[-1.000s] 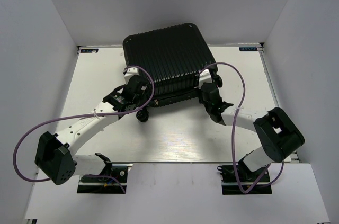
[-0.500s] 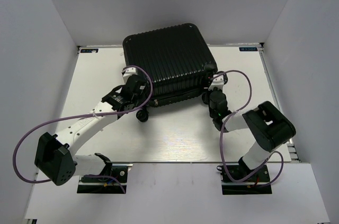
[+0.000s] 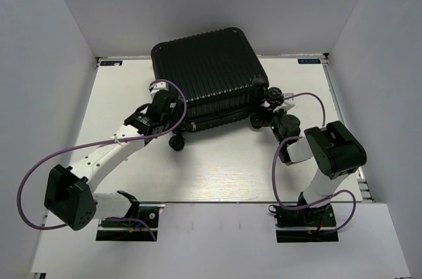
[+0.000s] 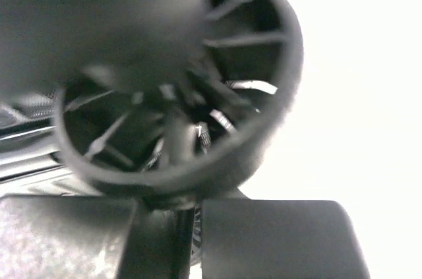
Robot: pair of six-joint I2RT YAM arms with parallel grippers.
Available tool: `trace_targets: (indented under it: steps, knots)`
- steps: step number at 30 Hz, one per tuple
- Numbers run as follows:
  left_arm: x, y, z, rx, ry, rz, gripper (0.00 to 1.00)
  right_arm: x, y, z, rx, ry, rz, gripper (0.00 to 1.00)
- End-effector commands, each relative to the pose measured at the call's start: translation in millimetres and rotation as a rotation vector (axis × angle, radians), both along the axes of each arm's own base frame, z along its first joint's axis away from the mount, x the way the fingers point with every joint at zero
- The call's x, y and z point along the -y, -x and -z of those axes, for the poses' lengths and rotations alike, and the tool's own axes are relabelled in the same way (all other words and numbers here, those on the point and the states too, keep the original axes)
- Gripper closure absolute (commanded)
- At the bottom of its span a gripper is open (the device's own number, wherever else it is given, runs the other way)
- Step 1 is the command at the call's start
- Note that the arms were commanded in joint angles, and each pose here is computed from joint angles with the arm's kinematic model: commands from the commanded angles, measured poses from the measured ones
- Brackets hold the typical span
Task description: Pack the luggage
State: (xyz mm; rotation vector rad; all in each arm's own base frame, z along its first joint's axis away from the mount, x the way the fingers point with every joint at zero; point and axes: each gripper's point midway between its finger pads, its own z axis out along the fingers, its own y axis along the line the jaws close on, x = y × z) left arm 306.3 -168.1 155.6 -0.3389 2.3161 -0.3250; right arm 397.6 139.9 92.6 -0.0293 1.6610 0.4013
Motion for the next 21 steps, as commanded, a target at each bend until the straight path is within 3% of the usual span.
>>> trace_targets:
  steps: [1,15,21]
  knots:
    - [-65,22,36,-0.149,-0.243,-0.089,1.0,18,-29,-67,0.225,-0.156,0.002,1.0]
    - [-64,13,49,-0.188,-0.276,0.071,1.0,54,-76,-93,0.295,-0.202,-0.009,1.0]
    - [-70,5,49,-0.198,-0.308,0.166,1.0,36,-107,-107,0.332,-0.138,-0.206,1.0]
